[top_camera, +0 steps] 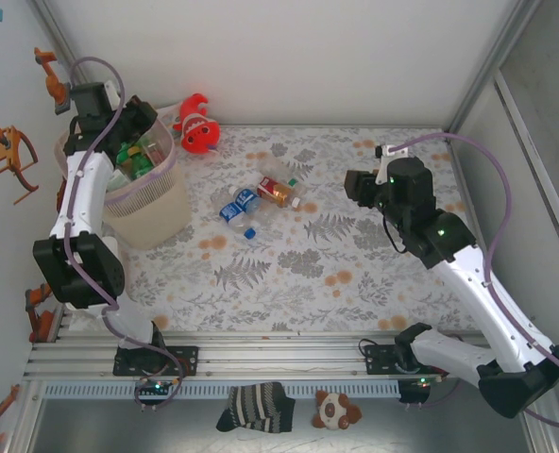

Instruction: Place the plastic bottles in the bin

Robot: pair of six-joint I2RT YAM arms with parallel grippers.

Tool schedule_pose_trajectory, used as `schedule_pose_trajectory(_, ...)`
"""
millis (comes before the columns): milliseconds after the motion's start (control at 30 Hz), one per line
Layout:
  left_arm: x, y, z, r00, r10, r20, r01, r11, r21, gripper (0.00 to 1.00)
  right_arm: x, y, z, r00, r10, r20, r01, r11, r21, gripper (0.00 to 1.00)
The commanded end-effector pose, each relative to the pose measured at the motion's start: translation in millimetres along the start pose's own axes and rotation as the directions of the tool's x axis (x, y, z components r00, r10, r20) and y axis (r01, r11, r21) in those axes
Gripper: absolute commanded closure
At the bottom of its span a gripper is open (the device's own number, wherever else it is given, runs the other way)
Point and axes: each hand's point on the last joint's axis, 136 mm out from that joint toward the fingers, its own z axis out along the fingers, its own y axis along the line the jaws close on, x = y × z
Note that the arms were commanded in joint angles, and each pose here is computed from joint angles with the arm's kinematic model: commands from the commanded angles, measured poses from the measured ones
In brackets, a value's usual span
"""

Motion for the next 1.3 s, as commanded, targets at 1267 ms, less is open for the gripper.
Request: schedule_pose_trajectory(1267,22,59,8,0.995,-0.068,-0.071,0.056,0.985,-0.161,1.0,-13,-4,-19,0.999,0.017,0.047,-0.018,1.0,0.014,0.45)
